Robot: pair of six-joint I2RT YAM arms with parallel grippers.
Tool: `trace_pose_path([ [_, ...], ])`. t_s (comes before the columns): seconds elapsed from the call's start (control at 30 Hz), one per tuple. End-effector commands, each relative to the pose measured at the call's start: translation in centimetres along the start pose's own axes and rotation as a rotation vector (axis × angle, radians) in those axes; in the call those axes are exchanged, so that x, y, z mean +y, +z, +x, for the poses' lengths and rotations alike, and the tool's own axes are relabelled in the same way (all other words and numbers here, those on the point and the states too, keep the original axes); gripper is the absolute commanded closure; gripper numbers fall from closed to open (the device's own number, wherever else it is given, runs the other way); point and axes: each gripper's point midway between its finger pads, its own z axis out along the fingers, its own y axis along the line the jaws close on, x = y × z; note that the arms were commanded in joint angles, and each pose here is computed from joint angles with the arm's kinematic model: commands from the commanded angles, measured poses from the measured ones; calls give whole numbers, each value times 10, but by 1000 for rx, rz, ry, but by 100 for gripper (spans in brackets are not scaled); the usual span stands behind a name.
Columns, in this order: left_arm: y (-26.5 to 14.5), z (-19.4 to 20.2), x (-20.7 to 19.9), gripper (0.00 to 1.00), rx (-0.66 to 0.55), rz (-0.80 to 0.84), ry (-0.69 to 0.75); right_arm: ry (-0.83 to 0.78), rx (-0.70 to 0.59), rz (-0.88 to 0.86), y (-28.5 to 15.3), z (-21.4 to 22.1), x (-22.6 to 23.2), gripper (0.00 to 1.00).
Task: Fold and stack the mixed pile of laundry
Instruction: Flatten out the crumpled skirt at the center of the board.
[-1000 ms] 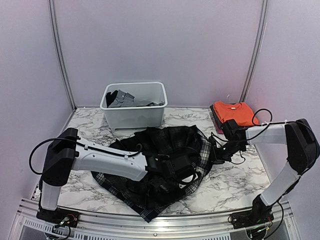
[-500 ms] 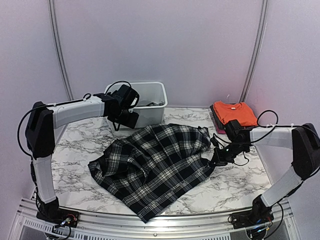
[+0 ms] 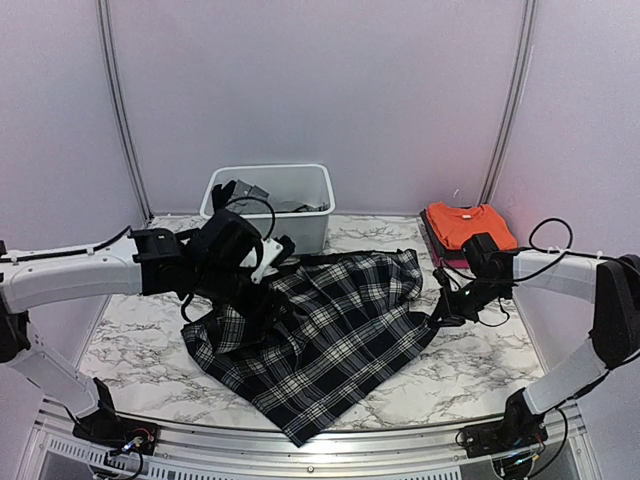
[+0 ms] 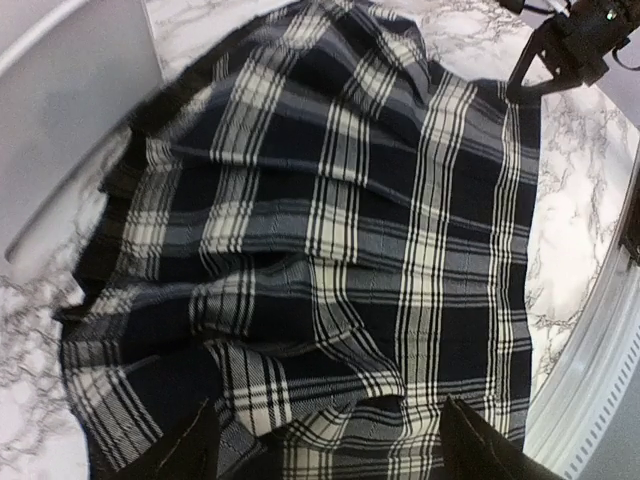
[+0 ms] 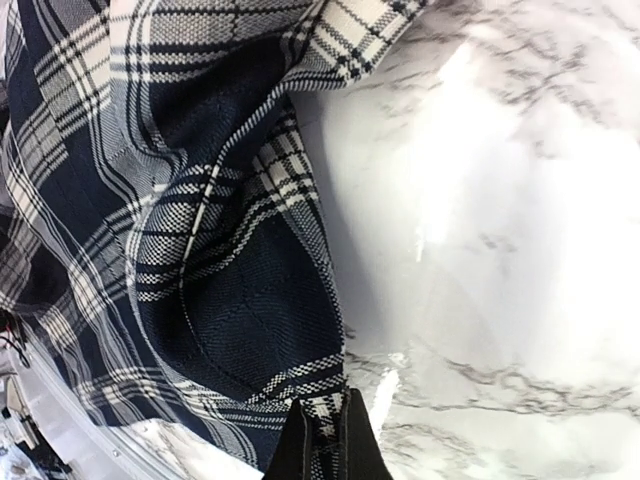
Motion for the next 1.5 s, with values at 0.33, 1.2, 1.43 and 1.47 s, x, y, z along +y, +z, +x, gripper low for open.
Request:
trace_pose_path([
  [0.33,49,78,193,17,177,-551,-525,87,-210,218,-36,-121,-73,69],
  [1.2,40,99,-48,11,229,153,69,-136,-73,9,14,-65,64,49],
  [1.43,41,136,-75,4,273,182,261,-21,-183,62,-30,-78,4,34],
  [1.47,42,140,-78,4,275,186,283,-11,-147,56,-23,-73,1,33],
])
